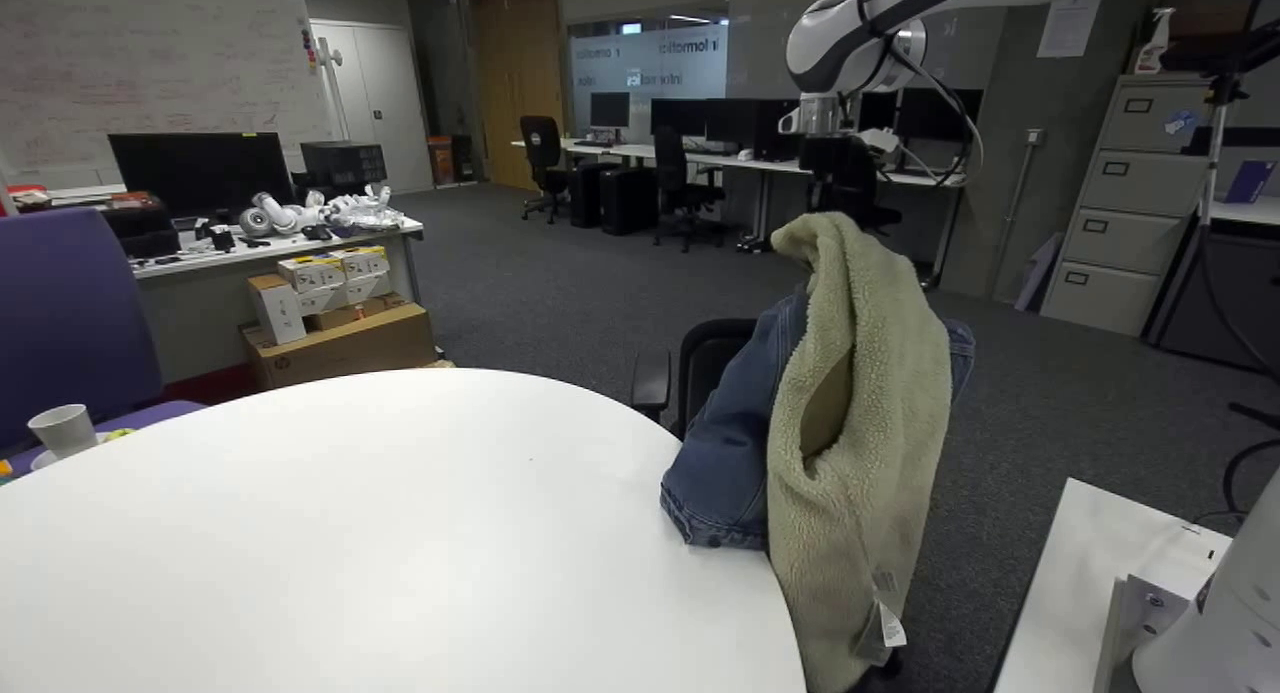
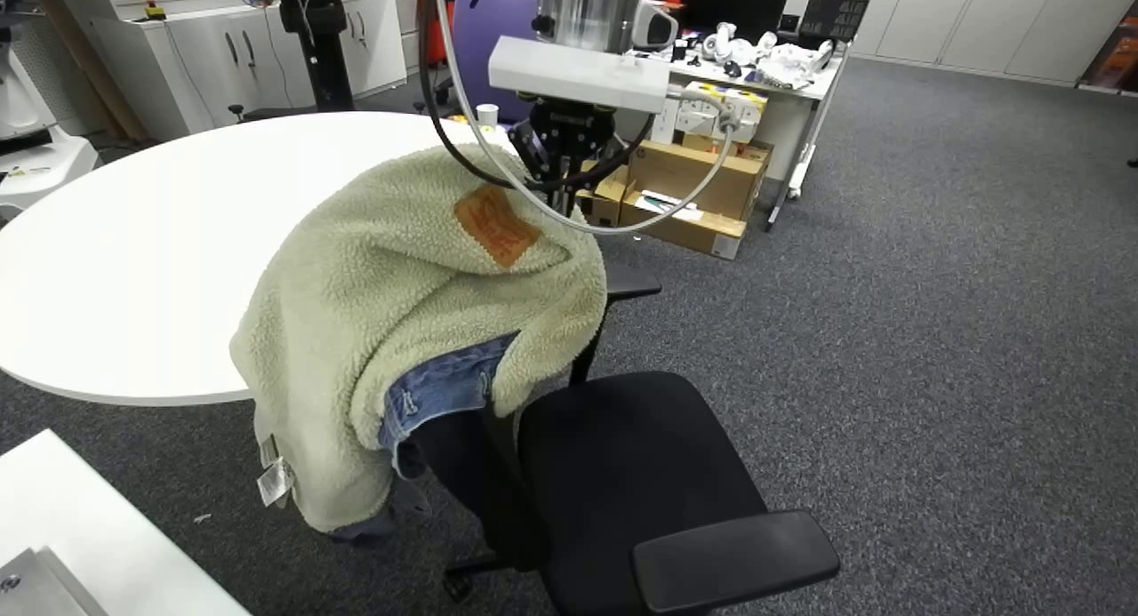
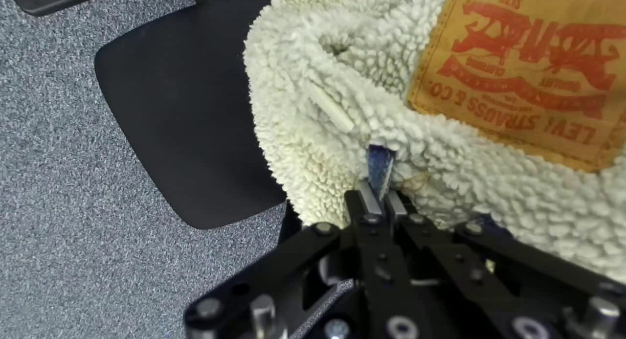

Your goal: Put the blue jacket on the backrest of the black chair

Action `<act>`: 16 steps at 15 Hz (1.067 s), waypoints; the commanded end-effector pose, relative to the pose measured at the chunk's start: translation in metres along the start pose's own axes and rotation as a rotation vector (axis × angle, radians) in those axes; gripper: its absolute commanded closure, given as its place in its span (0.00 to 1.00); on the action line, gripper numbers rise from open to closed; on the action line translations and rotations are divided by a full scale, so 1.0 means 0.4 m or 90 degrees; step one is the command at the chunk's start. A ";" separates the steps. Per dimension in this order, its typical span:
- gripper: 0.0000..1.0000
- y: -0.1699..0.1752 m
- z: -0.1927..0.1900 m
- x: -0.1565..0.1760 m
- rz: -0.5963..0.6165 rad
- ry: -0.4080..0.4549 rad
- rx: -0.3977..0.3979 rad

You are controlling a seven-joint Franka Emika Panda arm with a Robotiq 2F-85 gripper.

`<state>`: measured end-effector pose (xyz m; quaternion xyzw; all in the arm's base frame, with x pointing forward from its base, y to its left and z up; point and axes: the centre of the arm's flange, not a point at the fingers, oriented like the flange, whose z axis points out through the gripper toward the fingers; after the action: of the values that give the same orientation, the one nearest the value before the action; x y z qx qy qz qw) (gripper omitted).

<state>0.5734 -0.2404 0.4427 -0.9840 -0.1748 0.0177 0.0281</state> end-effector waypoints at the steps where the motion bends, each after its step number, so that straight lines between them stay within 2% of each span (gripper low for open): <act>1: 0.99 -0.048 -0.128 -0.031 -0.019 0.066 -0.031; 8: 0.99 -0.127 -0.559 -0.090 -0.043 0.200 -0.163; 16: 0.99 -0.339 -0.864 -0.169 -0.116 0.276 -0.249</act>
<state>0.4972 -0.1653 0.7269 -0.9526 -0.2329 -0.1799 -0.0771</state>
